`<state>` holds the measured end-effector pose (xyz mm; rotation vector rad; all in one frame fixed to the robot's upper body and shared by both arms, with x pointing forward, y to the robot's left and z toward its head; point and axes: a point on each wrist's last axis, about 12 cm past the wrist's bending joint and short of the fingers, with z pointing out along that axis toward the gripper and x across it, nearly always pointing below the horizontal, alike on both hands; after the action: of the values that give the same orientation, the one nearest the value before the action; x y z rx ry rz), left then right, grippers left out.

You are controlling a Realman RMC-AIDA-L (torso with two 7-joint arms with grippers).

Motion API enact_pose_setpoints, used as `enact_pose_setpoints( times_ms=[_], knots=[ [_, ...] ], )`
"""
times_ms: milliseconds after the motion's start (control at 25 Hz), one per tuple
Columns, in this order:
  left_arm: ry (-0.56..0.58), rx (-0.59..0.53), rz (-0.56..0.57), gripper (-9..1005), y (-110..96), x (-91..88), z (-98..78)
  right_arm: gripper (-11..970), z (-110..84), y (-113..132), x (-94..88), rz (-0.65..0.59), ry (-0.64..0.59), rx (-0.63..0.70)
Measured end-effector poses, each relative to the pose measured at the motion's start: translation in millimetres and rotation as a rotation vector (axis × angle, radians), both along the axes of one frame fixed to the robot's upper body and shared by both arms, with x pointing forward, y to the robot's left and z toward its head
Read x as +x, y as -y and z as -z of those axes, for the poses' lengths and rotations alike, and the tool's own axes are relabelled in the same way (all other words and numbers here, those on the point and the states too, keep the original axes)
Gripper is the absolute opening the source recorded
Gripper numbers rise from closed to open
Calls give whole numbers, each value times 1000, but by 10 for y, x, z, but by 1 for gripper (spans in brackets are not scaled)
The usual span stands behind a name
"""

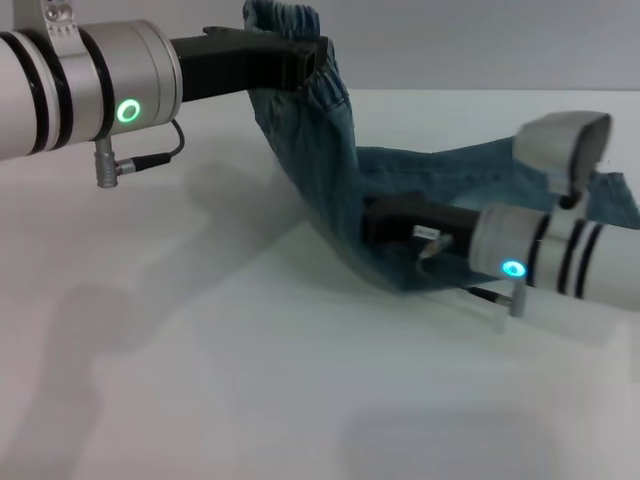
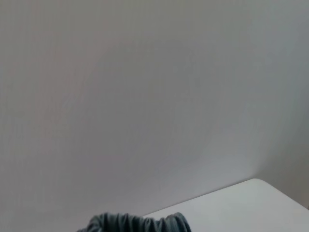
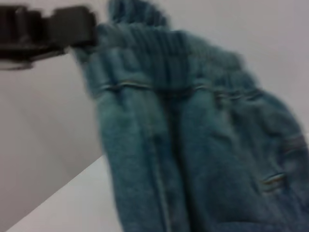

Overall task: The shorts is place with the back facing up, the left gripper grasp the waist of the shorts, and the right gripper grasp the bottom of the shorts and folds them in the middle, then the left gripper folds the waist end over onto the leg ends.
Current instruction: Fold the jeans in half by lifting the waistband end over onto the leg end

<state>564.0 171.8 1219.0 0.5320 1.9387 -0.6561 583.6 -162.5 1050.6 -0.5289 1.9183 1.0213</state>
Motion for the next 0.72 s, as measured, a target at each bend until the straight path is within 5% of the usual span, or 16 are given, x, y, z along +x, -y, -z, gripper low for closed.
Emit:
enact_pose_setpoints(
  times_ms=[240,720],
  knots=[
    [2,0,4,64,-10,-13,3,-2,25,-151,-74,22,16,-40],
    [19,-10,2,61,-50,-49,-43,-2,254,668,-255,346,57,-94]
  ],
)
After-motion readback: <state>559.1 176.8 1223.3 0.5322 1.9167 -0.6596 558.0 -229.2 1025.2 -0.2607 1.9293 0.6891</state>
